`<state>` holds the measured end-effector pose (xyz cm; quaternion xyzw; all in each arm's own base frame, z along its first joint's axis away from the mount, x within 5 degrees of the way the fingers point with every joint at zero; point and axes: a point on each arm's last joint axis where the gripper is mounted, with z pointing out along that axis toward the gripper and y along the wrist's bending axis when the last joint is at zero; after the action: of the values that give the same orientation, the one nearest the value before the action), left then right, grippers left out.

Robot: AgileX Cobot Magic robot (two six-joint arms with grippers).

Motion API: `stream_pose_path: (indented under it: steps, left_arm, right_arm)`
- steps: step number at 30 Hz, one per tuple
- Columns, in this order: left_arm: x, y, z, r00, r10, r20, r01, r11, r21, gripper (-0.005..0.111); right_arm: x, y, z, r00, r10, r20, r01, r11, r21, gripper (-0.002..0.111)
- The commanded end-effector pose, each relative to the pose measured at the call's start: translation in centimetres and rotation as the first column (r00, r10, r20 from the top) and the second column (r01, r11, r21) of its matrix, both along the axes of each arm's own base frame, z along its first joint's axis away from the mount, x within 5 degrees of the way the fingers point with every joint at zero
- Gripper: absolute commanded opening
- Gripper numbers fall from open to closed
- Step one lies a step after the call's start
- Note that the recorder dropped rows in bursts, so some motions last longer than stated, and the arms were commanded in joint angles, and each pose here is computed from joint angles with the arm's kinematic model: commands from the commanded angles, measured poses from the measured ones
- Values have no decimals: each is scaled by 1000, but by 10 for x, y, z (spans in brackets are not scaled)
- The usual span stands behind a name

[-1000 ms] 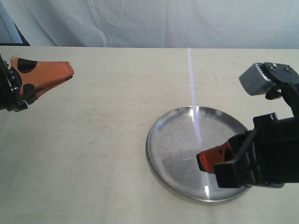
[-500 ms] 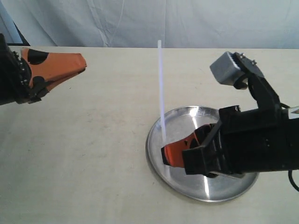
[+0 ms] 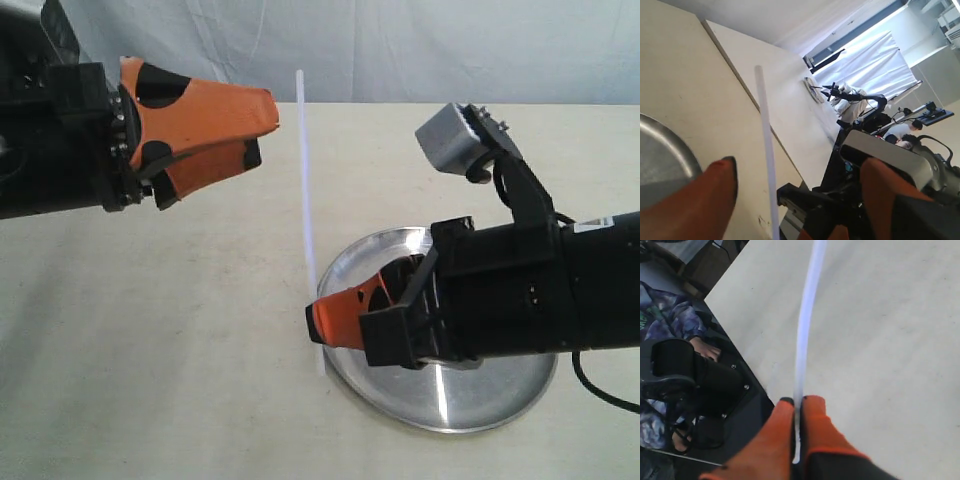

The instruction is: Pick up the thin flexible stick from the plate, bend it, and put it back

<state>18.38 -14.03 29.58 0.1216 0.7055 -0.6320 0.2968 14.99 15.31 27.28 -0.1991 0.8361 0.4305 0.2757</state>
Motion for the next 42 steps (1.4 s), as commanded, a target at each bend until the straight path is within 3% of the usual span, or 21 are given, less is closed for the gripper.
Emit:
stream_pose_path:
  steps: [1, 11, 18, 20, 23, 25, 32, 35, 40, 42]
  left_arm:
    - [3, 0, 5, 999, 33, -19, -33, 999, -41, 70]
    - [0, -28, -14, 990, -68, -122, 65, 997, -29, 68]
    - [4, -44, -9, 996, -69, -48, 70, 997, 18, 63]
    - [8, -45, -4, 998, -54, -13, 54, 998, 26, 50]
    - [10, -46, 1, 998, -48, 30, 47, 998, 34, 17]
    - [11, -46, 3, 996, -55, 65, 52, 998, 43, 0]
    - [10, -47, 3, 992, -85, 90, 78, 994, 75, 0]
    - [10, -47, 4, 993, -79, 87, 73, 995, 67, 0]
    - [10, -47, 4, 994, -75, 84, 70, 996, 62, 0]
    - [10, -47, 4, 994, -74, 83, 70, 996, 60, 0]
  right_arm:
    - [2, 0, -1, 1000, -10, 18, 10, 1000, -5, -1]
    - [3, 1, 1, 999, -7, 41, 6, 1000, 15, -1]
    - [-3, 3, 1, 998, 55, 10, -55, 998, 32, -1]
    - [-5, 3, 2, 998, 66, 3, -67, 997, 37, -1]
    - [-5, 4, 4, 998, 58, -9, -58, 996, 62, -1]
    - [-4, 4, 6, 999, 36, -20, -34, 995, 91, -1]
    - [3, 2, 7, 999, -41, 7, 40, 995, 89, -1]
    - [8, 0, 6, 996, -88, 25, 86, 993, 75, 11]
    - [13, -2, 5, 989, -140, 41, 137, 989, 63, 60]
    - [14, -1, 2, 990, -140, 29, 138, 989, 59, 68]
